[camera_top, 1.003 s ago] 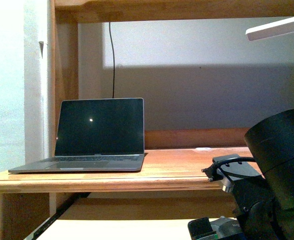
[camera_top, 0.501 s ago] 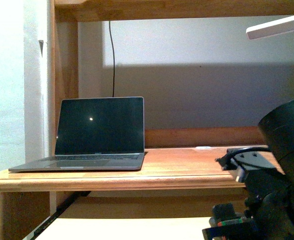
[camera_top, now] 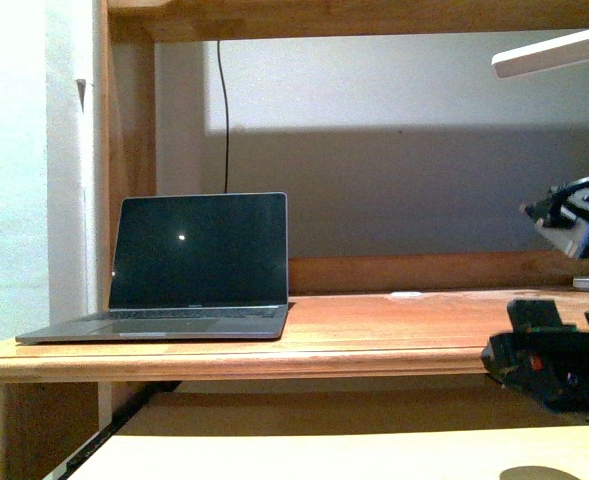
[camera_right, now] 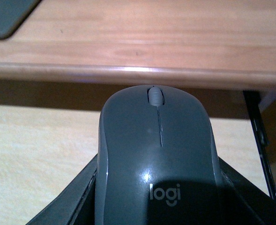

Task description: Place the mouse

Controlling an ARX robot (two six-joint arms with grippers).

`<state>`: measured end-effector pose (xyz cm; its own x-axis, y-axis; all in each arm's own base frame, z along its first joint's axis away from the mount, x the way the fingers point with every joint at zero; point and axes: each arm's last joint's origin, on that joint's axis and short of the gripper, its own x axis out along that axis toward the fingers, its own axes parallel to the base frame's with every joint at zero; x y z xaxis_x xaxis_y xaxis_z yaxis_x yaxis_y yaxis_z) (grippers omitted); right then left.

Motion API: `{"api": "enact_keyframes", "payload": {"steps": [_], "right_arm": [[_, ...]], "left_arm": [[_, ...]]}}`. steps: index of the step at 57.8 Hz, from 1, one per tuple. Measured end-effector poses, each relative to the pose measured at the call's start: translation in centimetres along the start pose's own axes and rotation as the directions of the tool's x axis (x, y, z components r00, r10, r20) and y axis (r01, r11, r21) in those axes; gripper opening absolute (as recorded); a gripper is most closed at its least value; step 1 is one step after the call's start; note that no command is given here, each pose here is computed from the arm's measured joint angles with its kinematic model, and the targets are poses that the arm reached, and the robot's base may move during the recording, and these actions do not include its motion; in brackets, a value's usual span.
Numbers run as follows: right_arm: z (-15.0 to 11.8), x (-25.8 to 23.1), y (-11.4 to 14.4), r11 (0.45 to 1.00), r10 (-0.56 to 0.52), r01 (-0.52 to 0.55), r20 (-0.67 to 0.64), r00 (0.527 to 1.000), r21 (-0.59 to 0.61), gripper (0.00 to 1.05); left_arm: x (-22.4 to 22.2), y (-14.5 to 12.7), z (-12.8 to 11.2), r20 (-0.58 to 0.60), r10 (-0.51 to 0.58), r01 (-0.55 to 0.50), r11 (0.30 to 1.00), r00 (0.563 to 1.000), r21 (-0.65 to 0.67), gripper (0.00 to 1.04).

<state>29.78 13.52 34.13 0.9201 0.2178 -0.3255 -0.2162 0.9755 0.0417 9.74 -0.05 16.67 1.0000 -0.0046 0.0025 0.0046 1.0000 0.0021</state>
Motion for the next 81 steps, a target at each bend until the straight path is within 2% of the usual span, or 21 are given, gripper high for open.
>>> {"api": "enact_keyframes", "payload": {"steps": [13, 29, 41, 55, 72, 81], "right_arm": [[3.4, 4.7, 3.8, 0.999, -0.039, 0.04, 0.042, 0.998, -0.014, 0.55], [5.2, 10.8, 8.4, 0.992, -0.097, 0.104, 0.085, 0.992, -0.075, 0.55], [5.1, 14.2, 10.1, 0.979, -0.151, 0.16, 0.077, 0.986, -0.127, 0.55], [3.3, 17.0, 10.9, 0.967, -0.188, 0.192, 0.039, 0.981, -0.166, 0.55], [3.3, 17.4, 10.8, 0.965, -0.201, 0.209, 0.066, 0.977, -0.156, 0.98], [3.9, 16.1, 8.8, 0.978, -0.159, 0.17, 0.099, 0.982, -0.12, 0.97]], "left_arm": [[0.0, 0.0, 0.0, 0.0, 0.0, 0.0, 1.0, 1.0, 0.0, 0.97], [0.0, 0.0, 0.0, 0.0, 0.0, 0.0, 1.0, 1.0, 0.0, 0.97], [0.0, 0.0, 0.0, 0.0, 0.0, 0.0, 1.0, 1.0, 0.0, 0.97], [0.0, 0.0, 0.0, 0.0, 0.0, 0.0, 1.0, 1.0, 0.0, 0.97], [0.0, 0.0, 0.0, 0.0, 0.0, 0.0, 1.0, 1.0, 0.0, 0.97], [0.0, 0.0, 0.0, 0.0, 0.0, 0.0, 1.0, 1.0, 0.0, 0.97]]}}
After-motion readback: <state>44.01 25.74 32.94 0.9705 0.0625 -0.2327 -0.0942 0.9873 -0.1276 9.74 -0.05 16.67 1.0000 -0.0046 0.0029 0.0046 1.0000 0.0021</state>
